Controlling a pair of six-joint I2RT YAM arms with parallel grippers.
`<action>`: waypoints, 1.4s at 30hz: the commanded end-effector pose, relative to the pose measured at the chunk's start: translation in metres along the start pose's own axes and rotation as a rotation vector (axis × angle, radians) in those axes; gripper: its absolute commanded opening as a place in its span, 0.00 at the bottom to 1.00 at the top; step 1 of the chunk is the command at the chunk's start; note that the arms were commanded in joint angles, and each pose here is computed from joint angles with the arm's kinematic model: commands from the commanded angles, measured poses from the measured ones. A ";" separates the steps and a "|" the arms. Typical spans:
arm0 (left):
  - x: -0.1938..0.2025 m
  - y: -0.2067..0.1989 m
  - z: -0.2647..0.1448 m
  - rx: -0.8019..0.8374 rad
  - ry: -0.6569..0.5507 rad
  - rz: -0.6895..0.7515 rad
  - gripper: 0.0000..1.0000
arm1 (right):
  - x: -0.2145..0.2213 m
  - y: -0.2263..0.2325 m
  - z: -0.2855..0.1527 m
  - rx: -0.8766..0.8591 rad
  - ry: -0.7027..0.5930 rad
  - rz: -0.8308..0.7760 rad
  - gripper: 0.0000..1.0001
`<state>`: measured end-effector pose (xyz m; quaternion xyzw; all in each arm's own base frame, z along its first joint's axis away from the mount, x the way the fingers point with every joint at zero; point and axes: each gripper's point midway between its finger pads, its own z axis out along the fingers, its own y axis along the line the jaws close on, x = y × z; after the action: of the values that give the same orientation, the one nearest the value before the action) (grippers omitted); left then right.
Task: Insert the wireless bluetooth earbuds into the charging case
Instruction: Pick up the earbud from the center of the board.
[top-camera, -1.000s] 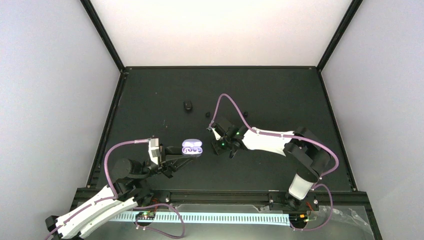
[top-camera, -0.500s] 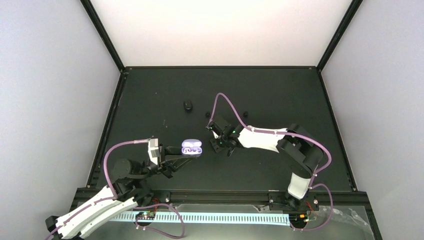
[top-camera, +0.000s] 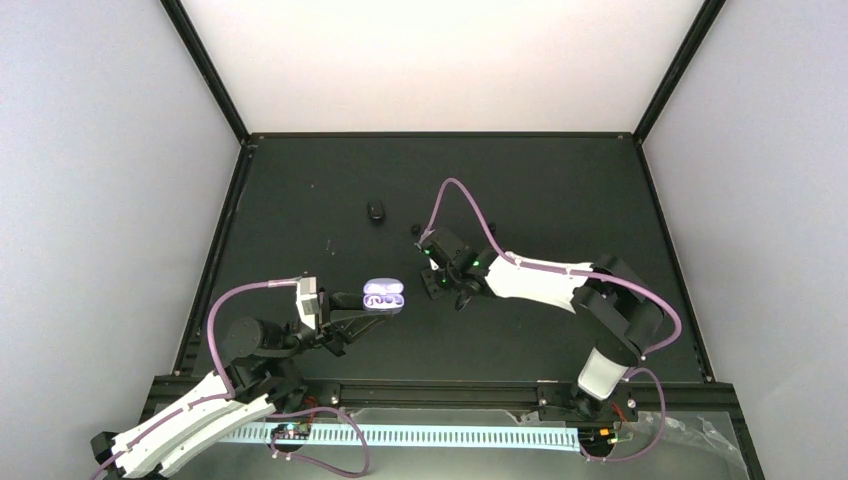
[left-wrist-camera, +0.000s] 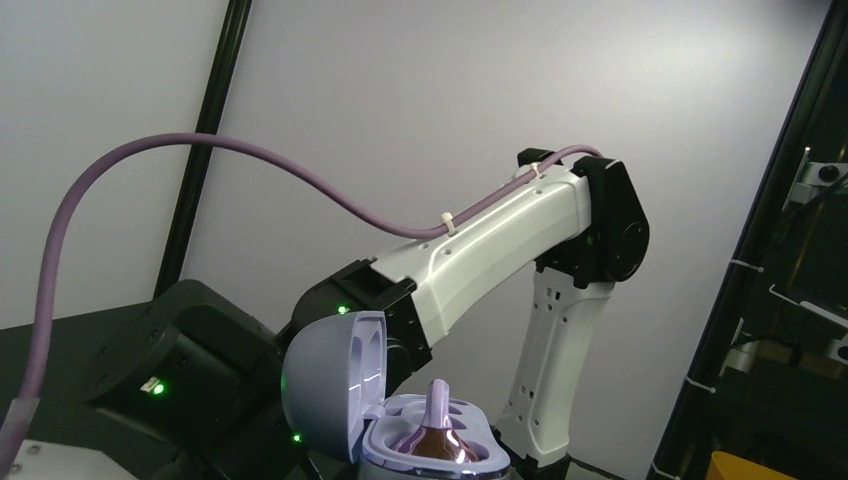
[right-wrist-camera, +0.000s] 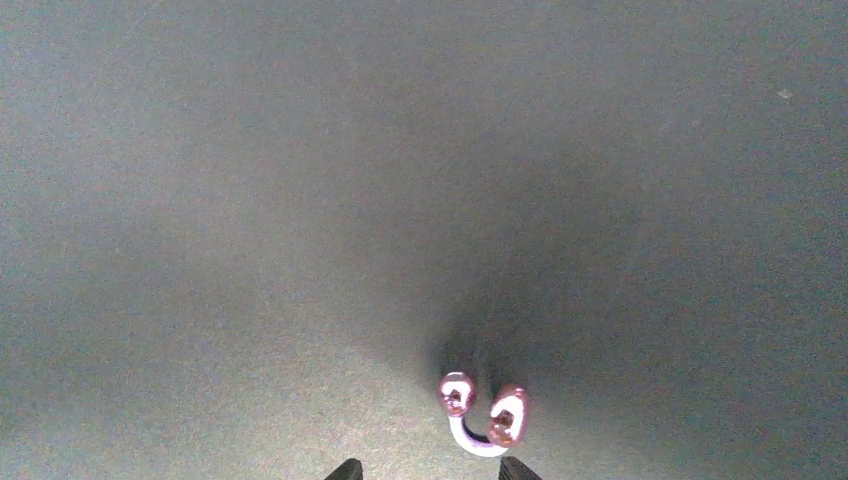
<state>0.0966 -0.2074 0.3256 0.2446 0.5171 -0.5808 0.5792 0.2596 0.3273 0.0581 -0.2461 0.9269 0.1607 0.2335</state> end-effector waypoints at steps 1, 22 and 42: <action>-0.005 0.000 0.000 -0.009 -0.016 0.011 0.01 | -0.007 -0.013 -0.003 0.066 -0.059 0.054 0.36; -0.005 -0.001 -0.003 -0.006 -0.015 0.009 0.01 | 0.003 -0.004 0.033 0.029 0.011 0.085 0.36; -0.003 0.000 -0.002 -0.007 -0.012 0.006 0.02 | -0.025 0.010 -0.005 0.022 -0.051 0.060 0.36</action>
<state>0.0962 -0.2066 0.3244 0.2442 0.5194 -0.5800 0.5781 0.2562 0.3414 0.0529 -0.1974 0.9395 0.1820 0.2127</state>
